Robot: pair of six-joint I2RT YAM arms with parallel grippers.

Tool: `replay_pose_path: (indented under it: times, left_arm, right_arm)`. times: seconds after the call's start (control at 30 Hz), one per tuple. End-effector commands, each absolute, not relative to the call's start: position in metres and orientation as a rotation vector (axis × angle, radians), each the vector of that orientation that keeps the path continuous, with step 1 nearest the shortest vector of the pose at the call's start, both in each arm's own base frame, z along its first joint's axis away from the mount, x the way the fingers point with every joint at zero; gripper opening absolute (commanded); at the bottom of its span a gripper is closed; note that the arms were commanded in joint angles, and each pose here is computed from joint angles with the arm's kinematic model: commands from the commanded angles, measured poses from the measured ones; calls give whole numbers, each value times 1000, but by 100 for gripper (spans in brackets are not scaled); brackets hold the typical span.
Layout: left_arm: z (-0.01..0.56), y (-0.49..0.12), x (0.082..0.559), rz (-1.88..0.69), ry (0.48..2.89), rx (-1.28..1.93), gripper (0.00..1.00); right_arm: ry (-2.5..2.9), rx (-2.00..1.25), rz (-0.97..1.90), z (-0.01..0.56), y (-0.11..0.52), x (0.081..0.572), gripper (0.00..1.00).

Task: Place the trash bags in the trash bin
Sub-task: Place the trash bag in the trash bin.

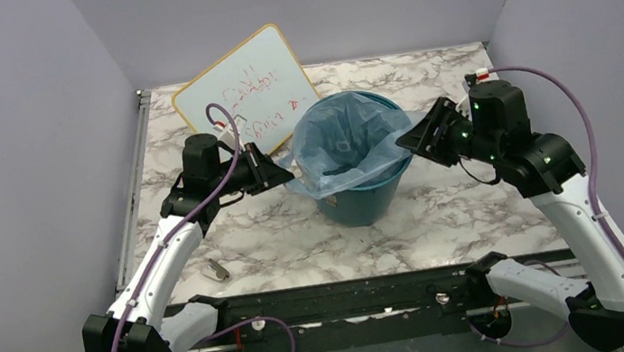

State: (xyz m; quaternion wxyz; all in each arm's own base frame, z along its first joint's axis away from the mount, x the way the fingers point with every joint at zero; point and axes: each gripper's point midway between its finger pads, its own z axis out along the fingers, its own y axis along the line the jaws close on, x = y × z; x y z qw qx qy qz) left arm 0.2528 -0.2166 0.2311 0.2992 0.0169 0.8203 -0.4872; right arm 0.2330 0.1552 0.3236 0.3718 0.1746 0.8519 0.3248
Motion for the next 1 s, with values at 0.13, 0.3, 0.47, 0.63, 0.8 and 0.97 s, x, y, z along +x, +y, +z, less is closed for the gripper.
replay_pose_path:
  times: [0.13, 0.3, 0.47, 0.63, 0.8, 0.97]
  left_arm:
    - [245, -215, 256, -1271, 2128, 67, 12]
    - [245, -215, 255, -1276, 2129, 66, 12]
    - [247, -214, 254, -1272, 2119, 63, 12]
    - [246, -214, 254, -1276, 2123, 61, 12]
    - [249, -214, 254, -1274, 2115, 64, 12]
    - [251, -212, 254, -1263, 2109, 59, 12]
  right_arm:
    - [2145, 460, 944, 331, 171, 241, 39]
    - [2172, 481, 956, 317, 175, 243, 37]
    - [2164, 487, 943, 317, 173, 244, 39]
    - [2161, 482, 959, 316, 177, 248, 14]
    - [2180, 436, 925, 318, 173, 243, 1]
    - [2243, 231, 989, 326, 175, 201, 0]
